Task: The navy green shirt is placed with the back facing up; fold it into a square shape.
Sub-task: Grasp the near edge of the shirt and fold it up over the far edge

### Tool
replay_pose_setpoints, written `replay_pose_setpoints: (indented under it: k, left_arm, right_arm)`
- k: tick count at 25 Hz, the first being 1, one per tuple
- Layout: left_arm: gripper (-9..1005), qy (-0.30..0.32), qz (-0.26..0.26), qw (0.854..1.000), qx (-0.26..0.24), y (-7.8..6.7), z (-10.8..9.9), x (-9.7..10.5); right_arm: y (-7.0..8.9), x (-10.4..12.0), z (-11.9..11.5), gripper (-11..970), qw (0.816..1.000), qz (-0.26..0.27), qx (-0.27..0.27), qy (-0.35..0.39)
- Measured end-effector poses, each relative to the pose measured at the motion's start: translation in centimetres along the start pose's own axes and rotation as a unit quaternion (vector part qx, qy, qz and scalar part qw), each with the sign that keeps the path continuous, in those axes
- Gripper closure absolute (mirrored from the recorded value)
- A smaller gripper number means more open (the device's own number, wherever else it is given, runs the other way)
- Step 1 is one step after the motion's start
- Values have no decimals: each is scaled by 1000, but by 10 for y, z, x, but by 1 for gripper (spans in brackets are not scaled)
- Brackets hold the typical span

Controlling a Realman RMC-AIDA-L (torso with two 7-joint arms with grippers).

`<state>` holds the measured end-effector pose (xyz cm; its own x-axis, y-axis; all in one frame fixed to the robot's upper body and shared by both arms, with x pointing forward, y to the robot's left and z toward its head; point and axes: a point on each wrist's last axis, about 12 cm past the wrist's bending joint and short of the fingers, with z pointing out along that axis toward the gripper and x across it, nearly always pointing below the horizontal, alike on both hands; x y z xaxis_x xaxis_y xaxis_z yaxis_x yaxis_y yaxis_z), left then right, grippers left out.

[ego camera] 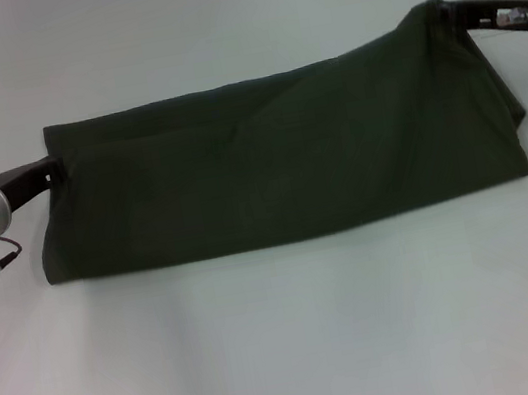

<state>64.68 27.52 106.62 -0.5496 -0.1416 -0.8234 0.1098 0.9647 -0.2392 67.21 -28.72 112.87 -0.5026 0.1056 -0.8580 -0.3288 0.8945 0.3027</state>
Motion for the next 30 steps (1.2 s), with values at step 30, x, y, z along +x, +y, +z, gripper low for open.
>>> replay_pose_setpoints:
  k: [30]
  left_arm:
    - [934, -23, -65, 997, 38, 5, -11, 7]
  right_arm:
    - [7, 10, 30, 722, 992, -48, 116, 13]
